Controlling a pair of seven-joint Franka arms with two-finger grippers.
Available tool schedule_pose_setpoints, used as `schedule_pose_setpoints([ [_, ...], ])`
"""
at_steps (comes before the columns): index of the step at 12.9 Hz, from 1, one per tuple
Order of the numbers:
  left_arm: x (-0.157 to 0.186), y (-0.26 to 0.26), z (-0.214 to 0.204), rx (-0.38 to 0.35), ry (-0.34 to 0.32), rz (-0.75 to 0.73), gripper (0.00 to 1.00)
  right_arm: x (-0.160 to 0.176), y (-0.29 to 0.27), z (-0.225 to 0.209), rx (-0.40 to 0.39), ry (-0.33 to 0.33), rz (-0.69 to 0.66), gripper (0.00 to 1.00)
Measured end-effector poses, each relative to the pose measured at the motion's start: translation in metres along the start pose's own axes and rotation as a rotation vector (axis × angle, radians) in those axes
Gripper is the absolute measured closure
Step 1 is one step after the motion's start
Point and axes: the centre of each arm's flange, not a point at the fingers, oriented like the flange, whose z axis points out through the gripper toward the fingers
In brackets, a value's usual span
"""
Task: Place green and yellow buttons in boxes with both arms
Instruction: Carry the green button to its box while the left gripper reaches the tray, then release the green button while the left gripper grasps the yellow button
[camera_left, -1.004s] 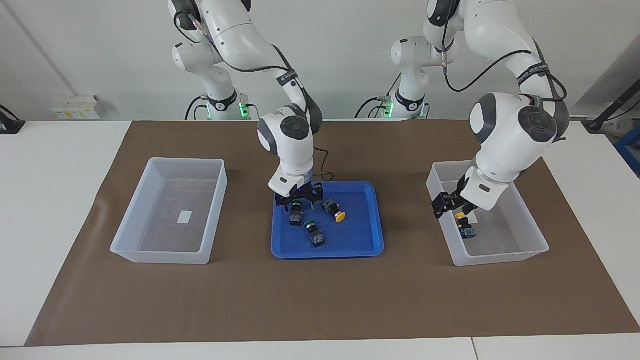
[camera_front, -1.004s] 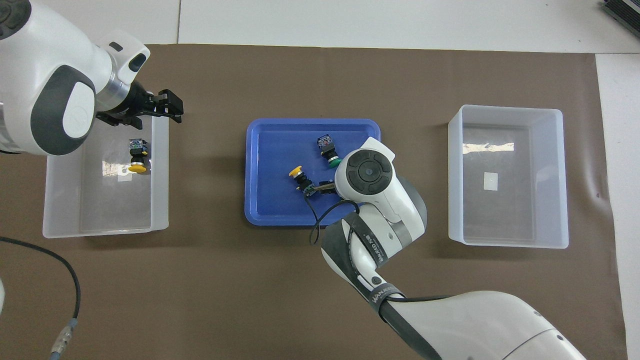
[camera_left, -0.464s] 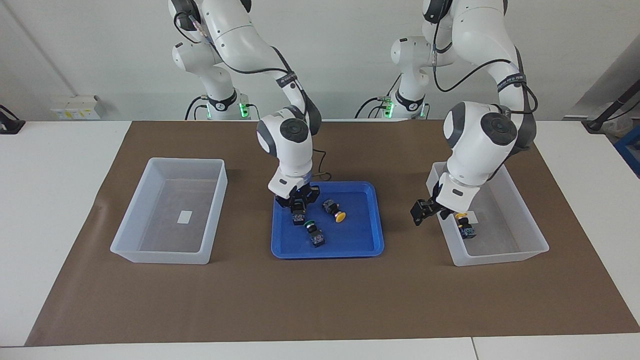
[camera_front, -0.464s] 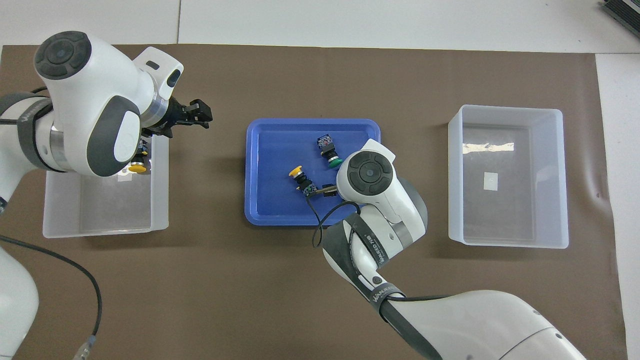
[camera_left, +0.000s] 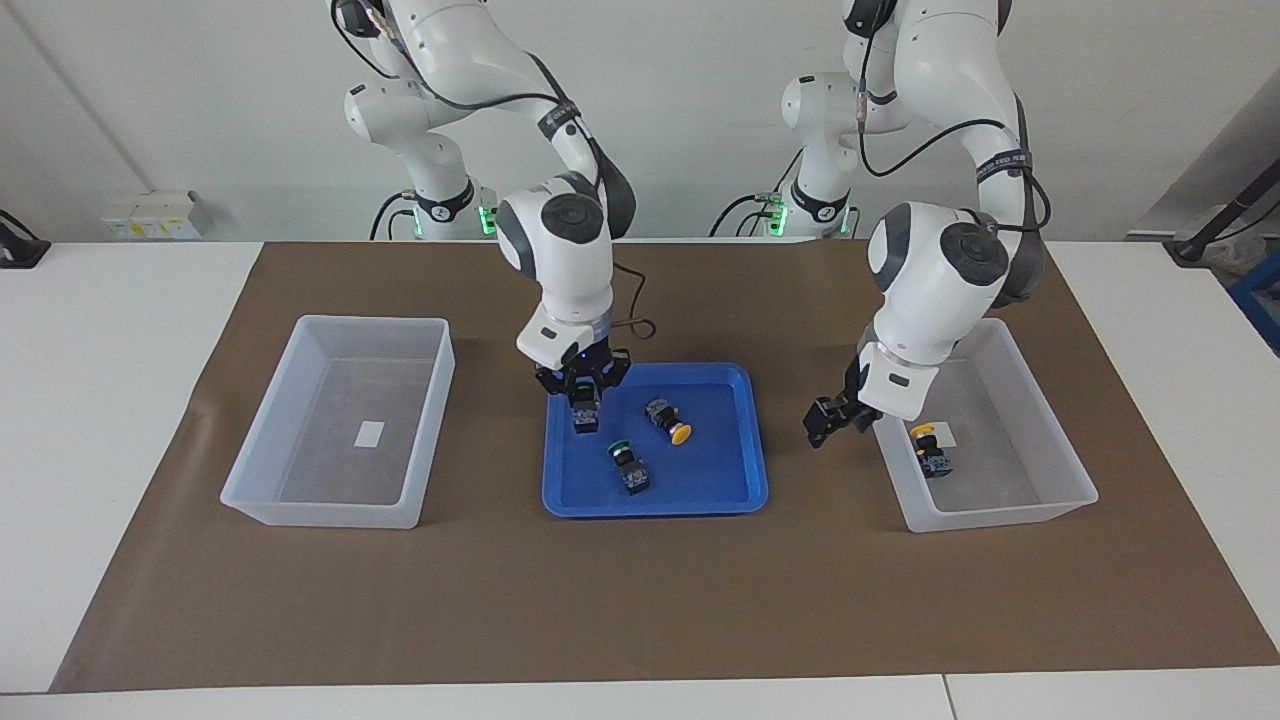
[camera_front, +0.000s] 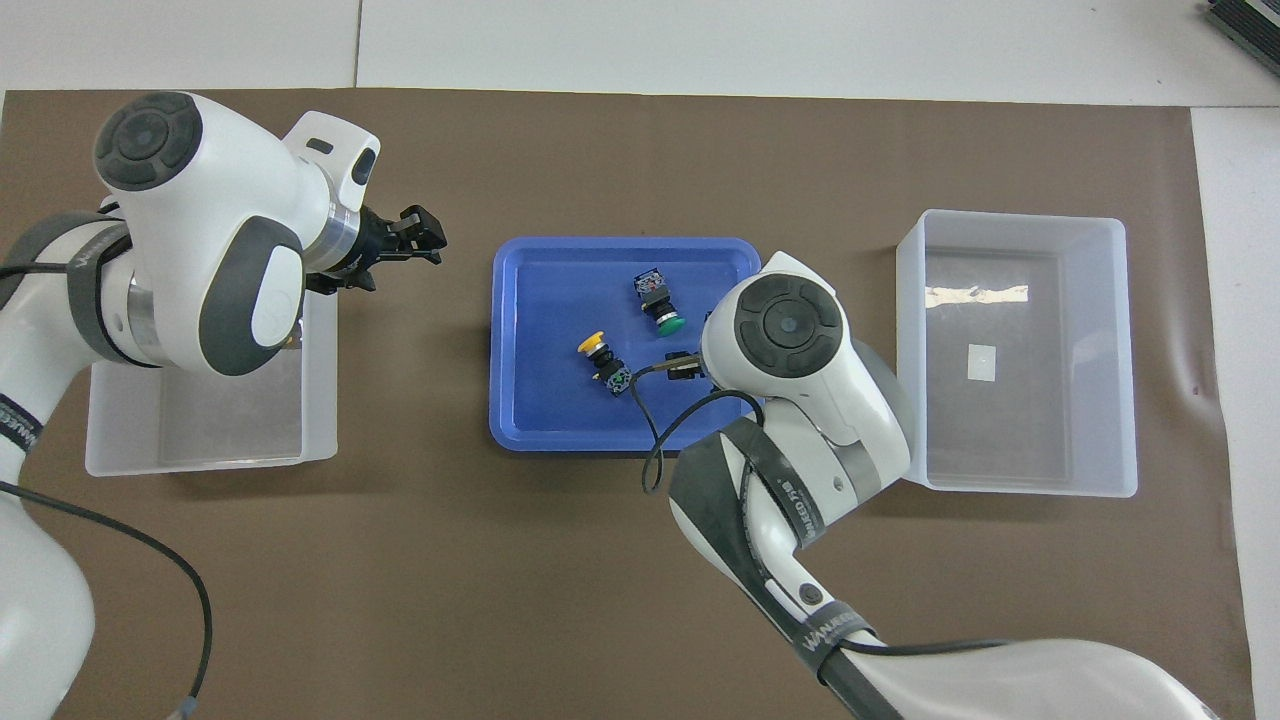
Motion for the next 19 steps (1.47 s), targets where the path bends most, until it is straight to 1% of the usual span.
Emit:
schedule_pose_setpoints([
  [2,-0.015,0.024,0.005,-0.027,0.019,-0.102,0.18,-0.001,0.041,-0.053,-0.005,0.004,0.056,0.61],
  [3,-0.026,0.039,0.008,-0.048,0.034,-0.163,0.18,0.0,0.067,-0.072,-0.007,0.009,0.081,0.61],
  [5,-0.056,0.073,0.021,-0.085,0.047,-0.268,0.2,0.007,0.133,-0.094,-0.013,0.021,0.12,0.61],
  [6,-0.074,0.089,0.028,-0.092,0.042,-0.302,0.2,0.011,0.17,-0.096,-0.019,0.022,0.127,0.61],
  [7,-0.091,0.104,0.037,-0.09,0.03,-0.319,0.2,0.012,0.206,-0.092,-0.025,0.014,0.124,0.61],
  [9,-0.119,0.125,0.053,-0.078,0.007,-0.329,0.2,0.006,0.267,-0.072,-0.035,-0.026,0.107,0.61],
  [11,-0.136,0.136,0.067,-0.058,-0.012,-0.336,0.2,-0.007,0.31,-0.036,-0.036,-0.048,0.094,0.61],
  [14,-0.156,0.145,0.089,-0.017,-0.019,-0.33,0.21,-0.03,0.339,0.018,-0.032,-0.058,0.077,0.61],
  [16,-0.159,0.144,0.1,0.007,-0.017,-0.318,0.21,-0.04,0.347,0.041,-0.03,-0.061,0.08,0.61],
  [19,-0.159,0.138,0.116,0.034,-0.02,-0.312,0.21,-0.051,0.345,0.067,-0.027,-0.058,0.08,0.61],
])
